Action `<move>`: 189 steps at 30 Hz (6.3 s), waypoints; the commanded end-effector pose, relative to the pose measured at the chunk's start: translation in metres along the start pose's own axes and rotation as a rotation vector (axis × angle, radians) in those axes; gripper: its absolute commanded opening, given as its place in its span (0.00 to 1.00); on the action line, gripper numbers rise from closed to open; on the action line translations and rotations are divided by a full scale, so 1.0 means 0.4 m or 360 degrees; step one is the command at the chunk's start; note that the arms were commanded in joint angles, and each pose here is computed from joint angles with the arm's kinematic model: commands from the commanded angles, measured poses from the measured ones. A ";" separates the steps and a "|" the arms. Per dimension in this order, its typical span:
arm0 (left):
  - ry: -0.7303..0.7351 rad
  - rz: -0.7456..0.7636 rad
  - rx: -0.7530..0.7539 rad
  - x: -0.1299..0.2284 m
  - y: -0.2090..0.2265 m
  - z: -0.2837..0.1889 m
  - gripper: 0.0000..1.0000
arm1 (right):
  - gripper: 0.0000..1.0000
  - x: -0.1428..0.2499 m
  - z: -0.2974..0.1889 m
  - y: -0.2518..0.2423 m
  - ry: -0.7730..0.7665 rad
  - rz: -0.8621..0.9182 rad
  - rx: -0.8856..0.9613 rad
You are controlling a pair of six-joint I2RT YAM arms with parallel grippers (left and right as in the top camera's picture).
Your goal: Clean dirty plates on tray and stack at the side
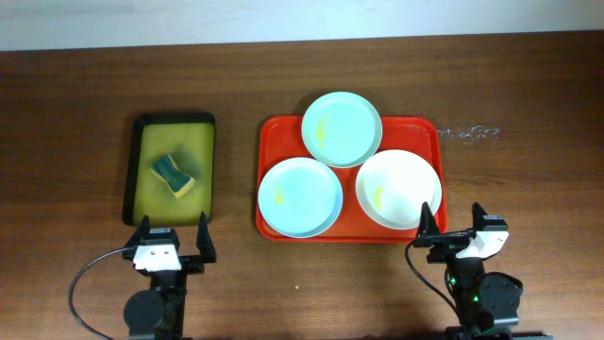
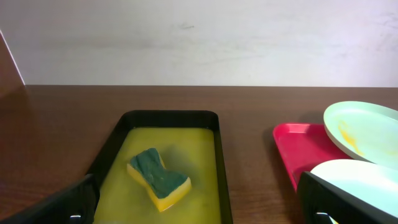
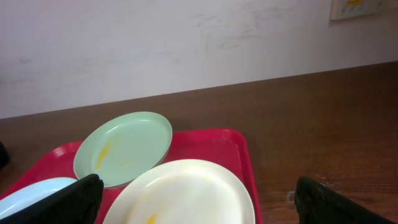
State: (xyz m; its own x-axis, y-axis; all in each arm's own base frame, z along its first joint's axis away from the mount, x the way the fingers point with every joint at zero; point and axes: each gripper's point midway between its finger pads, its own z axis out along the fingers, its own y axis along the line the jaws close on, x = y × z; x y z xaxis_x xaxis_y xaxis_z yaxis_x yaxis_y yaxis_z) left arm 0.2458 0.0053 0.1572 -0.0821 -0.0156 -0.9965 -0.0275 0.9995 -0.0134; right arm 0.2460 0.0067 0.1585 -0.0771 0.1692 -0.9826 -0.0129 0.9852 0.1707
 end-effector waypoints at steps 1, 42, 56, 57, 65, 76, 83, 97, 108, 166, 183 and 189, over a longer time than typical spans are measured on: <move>-0.0004 0.0030 0.0010 0.003 -0.002 0.000 0.99 | 0.99 0.008 0.000 -0.003 0.0009 -0.0017 0.0011; 0.0228 0.0004 0.1323 -0.525 -0.324 -0.132 0.99 | 0.99 0.008 0.000 -0.003 0.0009 -0.0017 0.0011; 0.1526 -0.0381 0.0048 -0.202 -0.009 0.275 0.99 | 0.99 0.008 0.000 -0.003 0.0009 -0.0017 0.0011; 0.1573 -0.0379 0.0012 -0.175 0.000 0.288 0.99 | 0.99 0.008 0.000 -0.003 0.0009 -0.0017 0.0011; 0.1887 -0.0695 -0.0394 0.077 0.071 0.396 0.84 | 0.99 0.008 0.000 -0.003 0.0009 -0.0017 0.0011; 0.2152 -0.0697 -0.0666 0.324 0.115 0.421 0.68 | 0.99 0.008 0.000 -0.003 0.0009 -0.0017 0.0011; 0.2250 -0.0724 -0.0647 0.344 0.100 0.392 0.00 | 0.99 0.008 0.000 -0.003 0.0009 -0.0017 0.0011; 0.2121 -0.0654 -0.0703 0.334 0.132 0.431 0.00 | 0.99 0.008 0.000 -0.003 0.0009 -0.0017 0.0011; 0.2017 -0.0691 -0.0645 0.000 0.120 0.445 0.00 | 0.99 0.008 0.000 -0.003 0.0009 -0.0017 0.0011; 0.1927 -0.0155 0.0249 0.330 -0.551 0.269 0.00 | 0.99 -0.403 -0.190 0.213 -0.0834 0.0627 -0.0964; 0.1934 -0.0154 0.0248 0.331 -0.550 0.266 0.00 | 0.45 0.251 0.210 0.395 0.1885 0.0579 -0.0758; 0.1947 -0.0152 0.0247 0.333 -0.549 0.262 0.00 | 0.45 0.340 0.258 0.358 0.1871 0.0435 -0.0488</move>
State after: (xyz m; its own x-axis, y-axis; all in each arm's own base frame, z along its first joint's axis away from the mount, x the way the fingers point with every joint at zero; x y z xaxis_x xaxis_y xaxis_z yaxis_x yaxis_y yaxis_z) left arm 0.3484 -0.2135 0.0212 -0.9631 -0.0202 -0.2683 0.0297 0.9831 -0.1806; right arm 0.3319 0.1802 0.0537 -0.9612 0.0792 -0.2644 -0.0971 0.7997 0.5925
